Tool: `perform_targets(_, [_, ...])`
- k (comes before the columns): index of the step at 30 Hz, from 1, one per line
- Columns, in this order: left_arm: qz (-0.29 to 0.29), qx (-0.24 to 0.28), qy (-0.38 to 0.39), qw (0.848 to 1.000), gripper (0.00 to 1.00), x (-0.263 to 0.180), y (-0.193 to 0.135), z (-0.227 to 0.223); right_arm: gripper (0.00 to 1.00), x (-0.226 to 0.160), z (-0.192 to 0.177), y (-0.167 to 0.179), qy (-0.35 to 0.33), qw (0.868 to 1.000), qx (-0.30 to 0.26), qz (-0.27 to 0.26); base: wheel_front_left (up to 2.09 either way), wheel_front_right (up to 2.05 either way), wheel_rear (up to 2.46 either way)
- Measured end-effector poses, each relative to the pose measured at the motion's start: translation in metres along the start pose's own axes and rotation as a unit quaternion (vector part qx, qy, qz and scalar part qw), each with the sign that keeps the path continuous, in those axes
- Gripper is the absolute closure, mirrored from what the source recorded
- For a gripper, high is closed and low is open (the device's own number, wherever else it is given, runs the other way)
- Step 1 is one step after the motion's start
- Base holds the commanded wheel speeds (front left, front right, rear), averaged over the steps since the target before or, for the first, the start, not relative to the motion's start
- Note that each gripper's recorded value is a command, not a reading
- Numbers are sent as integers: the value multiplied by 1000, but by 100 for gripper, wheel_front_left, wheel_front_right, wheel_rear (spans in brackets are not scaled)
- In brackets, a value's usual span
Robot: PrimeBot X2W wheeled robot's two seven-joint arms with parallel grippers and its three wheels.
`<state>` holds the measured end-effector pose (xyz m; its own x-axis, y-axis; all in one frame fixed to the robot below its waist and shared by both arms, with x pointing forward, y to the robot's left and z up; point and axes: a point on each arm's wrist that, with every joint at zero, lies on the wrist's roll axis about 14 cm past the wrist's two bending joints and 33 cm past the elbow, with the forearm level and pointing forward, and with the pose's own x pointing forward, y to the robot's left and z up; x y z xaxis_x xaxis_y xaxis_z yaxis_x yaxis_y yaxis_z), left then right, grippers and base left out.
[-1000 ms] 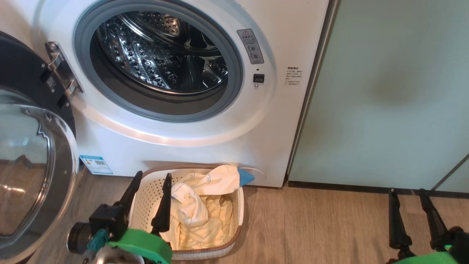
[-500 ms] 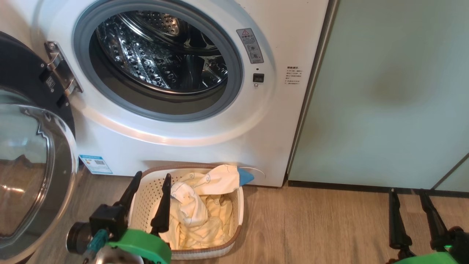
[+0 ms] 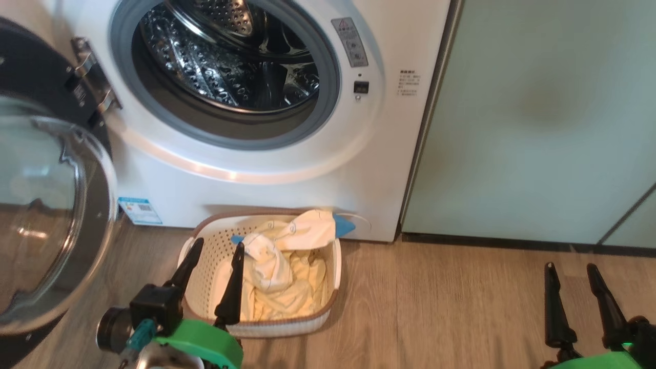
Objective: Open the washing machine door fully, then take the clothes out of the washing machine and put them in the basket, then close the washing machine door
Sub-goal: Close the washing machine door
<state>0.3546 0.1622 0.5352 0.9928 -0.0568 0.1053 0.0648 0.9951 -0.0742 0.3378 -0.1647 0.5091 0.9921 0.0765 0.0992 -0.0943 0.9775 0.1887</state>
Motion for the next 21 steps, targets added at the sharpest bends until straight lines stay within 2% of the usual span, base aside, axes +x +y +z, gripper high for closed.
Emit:
perform_targets(9, [1,3,2,1000,0,-1,2,-1,0,0,-1,-1,2,1000,4,-1,-135,134,1])
perform_targets(21, [4,9,-2,1000,0,-1,5,0,0,1,-2,-1,3,1000,4,-2,-16,16,0])
